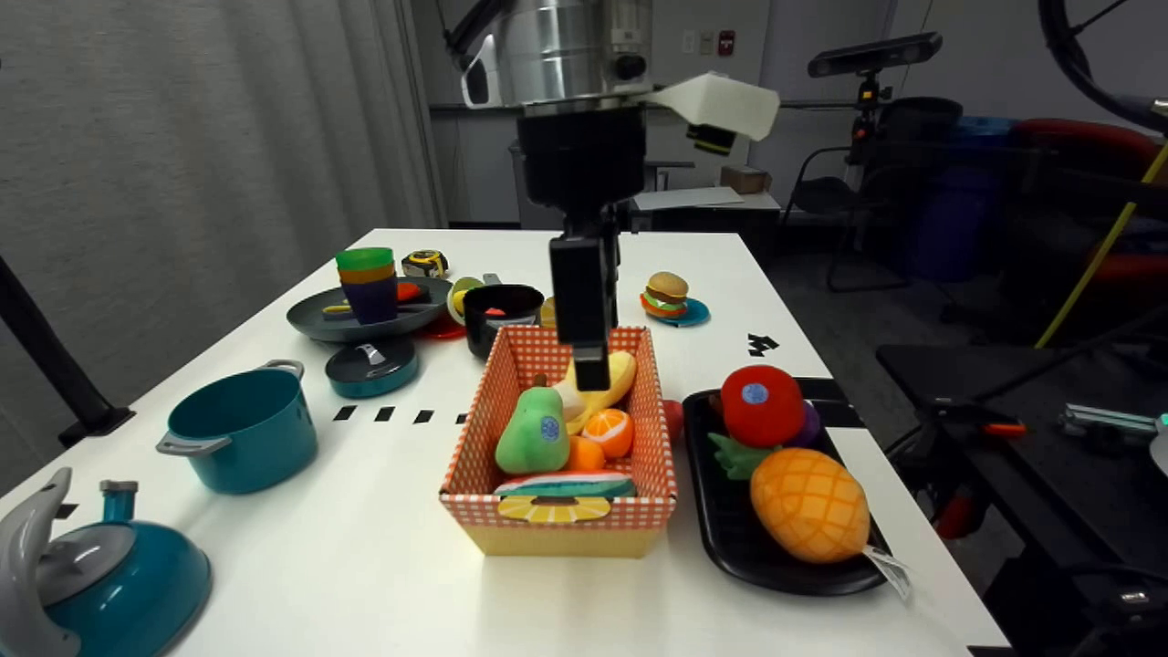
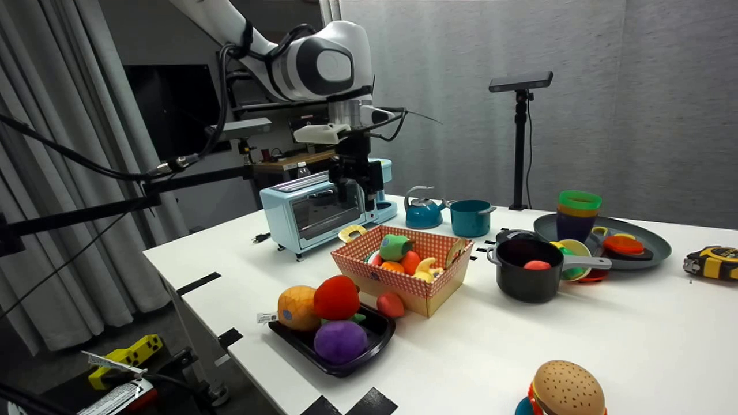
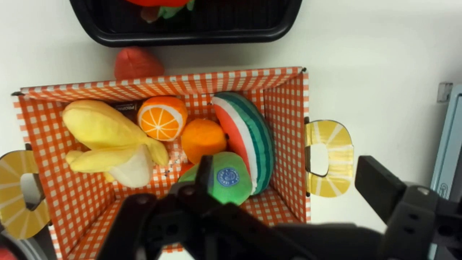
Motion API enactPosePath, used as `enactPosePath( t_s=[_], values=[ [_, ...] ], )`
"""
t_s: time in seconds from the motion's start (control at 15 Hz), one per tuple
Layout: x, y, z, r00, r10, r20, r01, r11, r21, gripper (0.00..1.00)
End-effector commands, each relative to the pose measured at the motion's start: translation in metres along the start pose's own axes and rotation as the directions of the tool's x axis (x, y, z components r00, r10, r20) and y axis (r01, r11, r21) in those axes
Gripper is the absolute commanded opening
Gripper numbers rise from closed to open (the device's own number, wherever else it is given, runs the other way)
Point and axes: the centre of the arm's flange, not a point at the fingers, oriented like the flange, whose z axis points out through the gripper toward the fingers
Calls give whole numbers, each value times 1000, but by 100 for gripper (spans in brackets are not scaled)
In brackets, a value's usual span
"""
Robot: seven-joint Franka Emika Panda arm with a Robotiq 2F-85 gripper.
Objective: Pick up the mango and green fruit plush toy from the box and put them on the black tray
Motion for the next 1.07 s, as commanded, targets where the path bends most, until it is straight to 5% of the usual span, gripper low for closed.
enactPosePath(
  t_s=[0.0, 0.33, 0.73, 1.0],
  values=[
    [44, -10, 4, 986, 166, 33, -167, 985, 36, 100],
    [66, -14, 26, 930, 362, 61, -367, 927, 82, 100],
    [68, -14, 43, 877, 474, 83, -480, 872, 93, 100],
    [73, 31, 64, 856, 508, 100, -516, 852, 85, 100]
  ],
)
